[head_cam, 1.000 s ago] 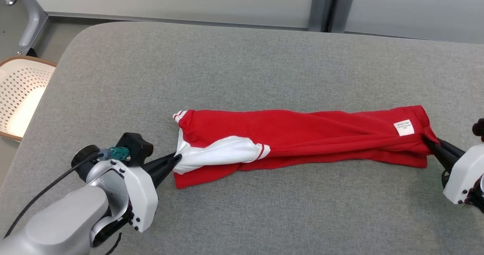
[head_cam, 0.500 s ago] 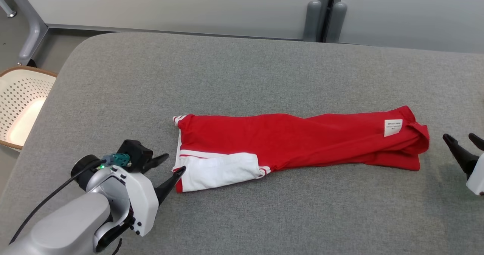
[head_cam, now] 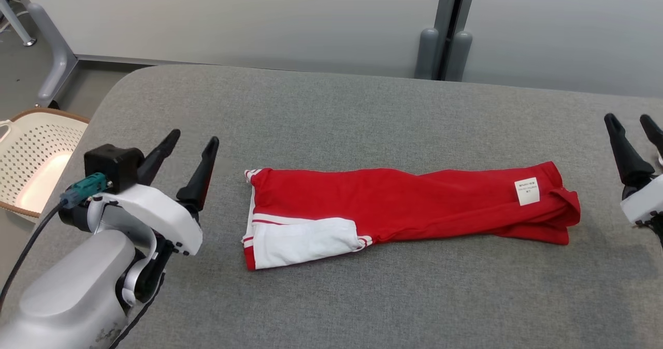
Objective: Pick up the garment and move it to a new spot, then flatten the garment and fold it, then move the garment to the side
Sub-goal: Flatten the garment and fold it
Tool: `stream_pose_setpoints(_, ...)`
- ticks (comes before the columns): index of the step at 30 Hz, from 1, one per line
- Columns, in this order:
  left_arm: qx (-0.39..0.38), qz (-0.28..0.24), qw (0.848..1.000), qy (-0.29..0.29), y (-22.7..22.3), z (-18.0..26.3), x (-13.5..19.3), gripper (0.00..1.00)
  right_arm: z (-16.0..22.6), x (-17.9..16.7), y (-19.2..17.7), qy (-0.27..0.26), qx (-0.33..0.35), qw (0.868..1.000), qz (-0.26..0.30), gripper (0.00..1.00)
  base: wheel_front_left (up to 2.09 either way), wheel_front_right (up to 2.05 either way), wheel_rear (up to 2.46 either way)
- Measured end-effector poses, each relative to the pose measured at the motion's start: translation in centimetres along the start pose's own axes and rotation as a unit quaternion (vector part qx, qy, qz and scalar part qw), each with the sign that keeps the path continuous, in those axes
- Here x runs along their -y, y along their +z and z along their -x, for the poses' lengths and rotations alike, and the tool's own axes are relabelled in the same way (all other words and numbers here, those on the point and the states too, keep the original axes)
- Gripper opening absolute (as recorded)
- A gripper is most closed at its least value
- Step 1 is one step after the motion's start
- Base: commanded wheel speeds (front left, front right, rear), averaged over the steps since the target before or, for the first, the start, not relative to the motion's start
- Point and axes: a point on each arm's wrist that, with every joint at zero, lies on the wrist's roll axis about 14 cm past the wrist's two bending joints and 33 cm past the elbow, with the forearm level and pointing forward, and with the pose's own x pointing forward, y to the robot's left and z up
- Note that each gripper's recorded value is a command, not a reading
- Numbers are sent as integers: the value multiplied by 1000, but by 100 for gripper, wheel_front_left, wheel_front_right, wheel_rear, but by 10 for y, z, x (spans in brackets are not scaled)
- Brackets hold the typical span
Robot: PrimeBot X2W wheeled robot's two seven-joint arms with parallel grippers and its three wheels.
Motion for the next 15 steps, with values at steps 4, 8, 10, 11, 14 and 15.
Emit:
stream_pose_setpoints(4, 83, 55, 994, 43, 42, -2, -9, 100, -2, -14, 21, 12, 53, 998, -9, 100, 0, 0, 0)
stream_pose_setpoints(8, 215, 102, 968, 79, 97, 14, -17, 100, 2, -30, 39, 19, 116, 993, -25, 100, 0, 0, 0)
stream_pose_setpoints(10, 222, 120, 962, 109, 81, 28, -24, 100, 10, -37, 27, 17, 123, 992, -29, 100, 0, 0, 0)
stream_pose_setpoints(11, 220, 123, 961, 114, 73, 32, -24, 100, 14, -42, 20, 16, 124, 992, -31, 100, 0, 0, 0)
stream_pose_setpoints(14, 209, 128, 962, 120, 50, 39, -19, 100, 26, -53, -4, 8, 119, 992, -42, 100, 0, 0, 0)
stream_pose_setpoints(15, 201, 128, 964, 121, 41, 40, -17, 100, 30, -55, -11, 5, 115, 992, -44, 100, 0, 0, 0)
